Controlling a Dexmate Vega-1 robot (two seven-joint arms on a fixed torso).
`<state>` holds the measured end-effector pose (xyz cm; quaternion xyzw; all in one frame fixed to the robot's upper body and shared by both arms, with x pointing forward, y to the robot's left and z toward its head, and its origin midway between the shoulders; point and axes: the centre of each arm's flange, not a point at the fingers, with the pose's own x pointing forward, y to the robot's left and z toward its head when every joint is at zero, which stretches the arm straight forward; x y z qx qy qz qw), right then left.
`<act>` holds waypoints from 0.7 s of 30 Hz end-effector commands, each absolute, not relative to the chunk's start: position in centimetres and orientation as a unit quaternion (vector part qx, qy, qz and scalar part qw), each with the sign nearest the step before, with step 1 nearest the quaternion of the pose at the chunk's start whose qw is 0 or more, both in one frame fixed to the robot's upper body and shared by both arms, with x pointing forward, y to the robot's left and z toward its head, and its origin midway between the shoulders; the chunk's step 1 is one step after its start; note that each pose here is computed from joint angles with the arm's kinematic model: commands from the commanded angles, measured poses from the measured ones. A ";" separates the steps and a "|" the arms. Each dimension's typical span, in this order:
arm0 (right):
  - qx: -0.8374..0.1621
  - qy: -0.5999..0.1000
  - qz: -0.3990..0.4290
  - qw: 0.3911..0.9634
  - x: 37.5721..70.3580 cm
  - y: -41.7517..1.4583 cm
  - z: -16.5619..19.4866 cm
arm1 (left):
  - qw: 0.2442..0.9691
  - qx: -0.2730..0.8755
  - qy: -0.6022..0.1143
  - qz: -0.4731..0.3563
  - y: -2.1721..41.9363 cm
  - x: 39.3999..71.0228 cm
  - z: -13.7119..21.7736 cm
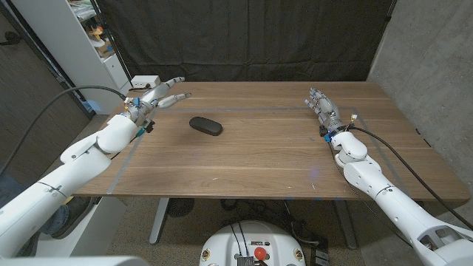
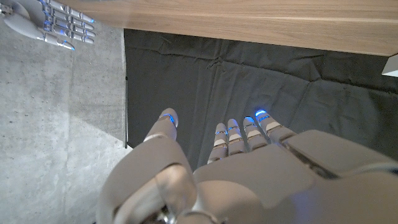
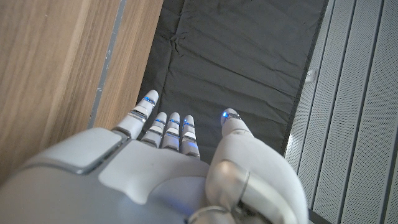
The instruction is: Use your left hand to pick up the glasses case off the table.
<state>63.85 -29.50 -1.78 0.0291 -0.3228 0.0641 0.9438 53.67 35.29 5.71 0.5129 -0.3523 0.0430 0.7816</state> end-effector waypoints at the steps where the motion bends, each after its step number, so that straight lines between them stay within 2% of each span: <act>1: 0.030 -0.330 0.060 0.941 63.6 -29.2 -0.9 | 0.733 0.586 -0.343 0.049 34.8 53.0 6.3; 9: 0.025 -0.338 0.057 0.939 63.4 -29.1 -0.1 | 0.696 0.636 -0.330 0.049 34.8 52.0 6.6; 21: 0.029 -0.340 0.060 0.938 63.5 -28.4 -0.3 | 0.679 0.659 -0.320 0.048 35.1 51.6 6.8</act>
